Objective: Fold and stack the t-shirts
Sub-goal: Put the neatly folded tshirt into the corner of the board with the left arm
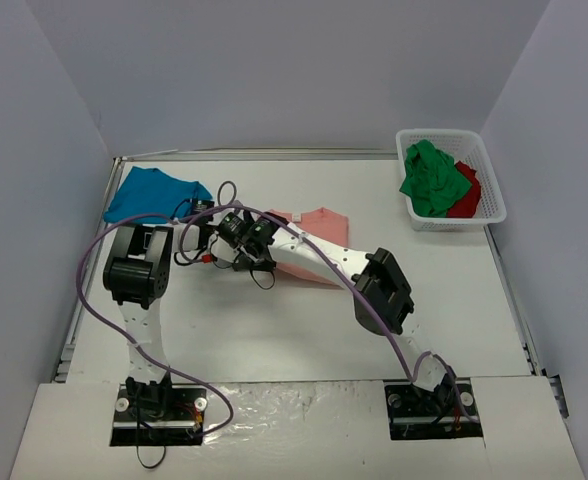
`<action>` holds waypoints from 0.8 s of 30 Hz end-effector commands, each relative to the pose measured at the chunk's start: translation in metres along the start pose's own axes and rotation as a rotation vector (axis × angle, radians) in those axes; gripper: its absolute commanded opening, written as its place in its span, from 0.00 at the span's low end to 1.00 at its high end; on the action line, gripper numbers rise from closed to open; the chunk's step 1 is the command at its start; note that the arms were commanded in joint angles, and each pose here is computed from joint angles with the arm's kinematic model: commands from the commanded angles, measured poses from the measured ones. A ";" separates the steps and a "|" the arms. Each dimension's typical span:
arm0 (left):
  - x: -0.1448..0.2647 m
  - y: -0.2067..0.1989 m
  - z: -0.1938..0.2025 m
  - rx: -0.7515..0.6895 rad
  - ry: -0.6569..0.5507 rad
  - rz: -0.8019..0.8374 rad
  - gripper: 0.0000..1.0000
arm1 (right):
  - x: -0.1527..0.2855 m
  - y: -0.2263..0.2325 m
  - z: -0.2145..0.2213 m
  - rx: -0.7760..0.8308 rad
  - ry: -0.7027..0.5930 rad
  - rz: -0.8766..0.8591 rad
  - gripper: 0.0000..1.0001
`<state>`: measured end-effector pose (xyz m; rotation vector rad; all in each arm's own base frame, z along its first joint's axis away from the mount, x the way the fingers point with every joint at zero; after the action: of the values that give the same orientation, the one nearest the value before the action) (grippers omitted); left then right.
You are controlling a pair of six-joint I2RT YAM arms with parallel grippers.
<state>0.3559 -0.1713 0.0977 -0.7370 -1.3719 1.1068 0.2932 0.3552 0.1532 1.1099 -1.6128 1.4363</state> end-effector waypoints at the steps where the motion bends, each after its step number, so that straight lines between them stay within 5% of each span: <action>1: -0.007 -0.012 -0.009 -0.051 -0.010 0.007 0.94 | 0.016 0.000 -0.003 0.029 0.014 0.017 0.00; 6: -0.020 -0.013 -0.017 -0.065 0.001 -0.004 0.99 | 0.019 -0.001 -0.003 0.033 0.012 0.020 0.00; 15: -0.035 -0.028 -0.010 -0.100 0.050 0.032 0.28 | 0.019 -0.001 -0.002 0.034 0.013 0.018 0.00; 21: -0.036 -0.030 -0.013 -0.108 0.055 0.037 0.15 | 0.021 0.001 0.001 0.029 0.019 0.008 0.00; 22: -0.036 -0.030 -0.014 -0.117 0.059 0.040 0.05 | 0.021 0.001 0.003 0.026 0.025 0.005 0.19; 24: -0.037 -0.030 -0.015 -0.118 0.066 0.033 0.02 | 0.027 0.006 0.012 0.036 0.021 -0.026 0.76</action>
<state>0.3756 -0.2015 0.0967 -0.7974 -1.3675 1.0580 0.2868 0.3501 0.1519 1.1074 -1.5594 1.4535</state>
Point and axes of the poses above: each gripper's point midway between its finger pads, its own x axis back along the fingers, its own y axis along the line the jaws close on, z = x × y, the point moved 7 cm from there along x, back along the fingers, and after that the axes turned 5 degrees about x, right-handed, at the moved point
